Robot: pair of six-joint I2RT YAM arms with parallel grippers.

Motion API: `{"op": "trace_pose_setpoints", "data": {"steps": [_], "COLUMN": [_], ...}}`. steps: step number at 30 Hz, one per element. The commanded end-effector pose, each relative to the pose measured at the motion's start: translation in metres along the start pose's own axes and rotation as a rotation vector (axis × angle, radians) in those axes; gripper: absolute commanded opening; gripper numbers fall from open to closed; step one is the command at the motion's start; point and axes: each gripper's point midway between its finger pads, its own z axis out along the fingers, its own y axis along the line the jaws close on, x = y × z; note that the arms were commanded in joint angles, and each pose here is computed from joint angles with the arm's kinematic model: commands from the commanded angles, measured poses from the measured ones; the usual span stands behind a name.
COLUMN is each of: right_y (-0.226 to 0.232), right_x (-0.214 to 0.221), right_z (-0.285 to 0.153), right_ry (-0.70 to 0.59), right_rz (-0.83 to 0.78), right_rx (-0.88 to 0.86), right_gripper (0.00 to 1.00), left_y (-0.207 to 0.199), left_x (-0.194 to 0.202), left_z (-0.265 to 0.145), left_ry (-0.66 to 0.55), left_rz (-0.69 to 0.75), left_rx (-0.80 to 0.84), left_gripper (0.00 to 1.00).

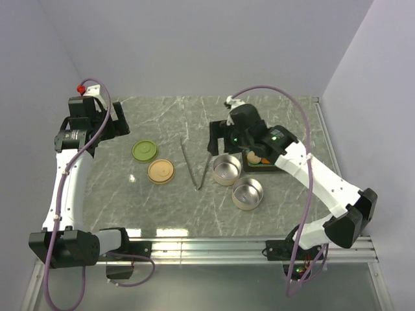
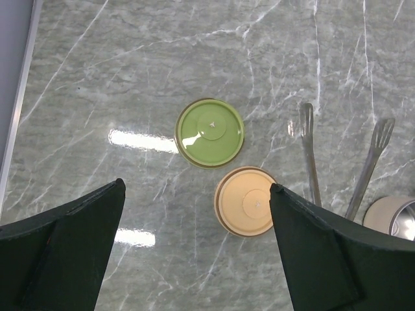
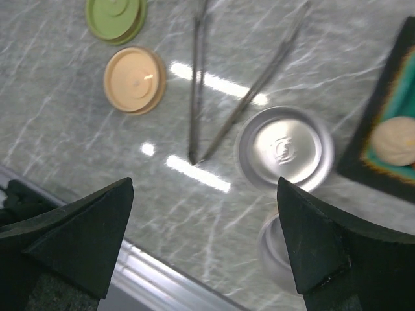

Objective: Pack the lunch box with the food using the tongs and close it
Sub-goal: Grab the clamp with the right arm

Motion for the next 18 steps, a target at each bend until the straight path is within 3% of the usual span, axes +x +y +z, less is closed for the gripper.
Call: {"op": "trace_pose_setpoints", "data": {"steps": [1,6,13,18], "right_y": [0.032,0.066,0.08,0.083], "right_x": [-0.013,0.01,0.058,0.076], "right_z": [0.002,0.02,0.067,0.086], "right_ry": [-0.062,-0.018,0.143,0.192], "right_rz": [0.083,0.051,0.078,0.103], "right_rx": [-0.005,-0.023,0.046,0.082], "right_gripper": [0.98,0.97,0.97,0.97], "left_y": [0.003,0.006,0.012,0.01], "left_x": [-0.014,-0.009,-0.008,-0.006], "left_z": [-0.006,-0.004,-0.006,-0.004], "left_ry": [-0.053,-0.049,-0.061,-0.052], "left_rz": [-0.044,-0.049,-0.061,-0.078], "left_rx": [-0.022,-0.027,-0.058,-0.045], "left_gripper": [0.99,0.99,0.99,0.99]}}
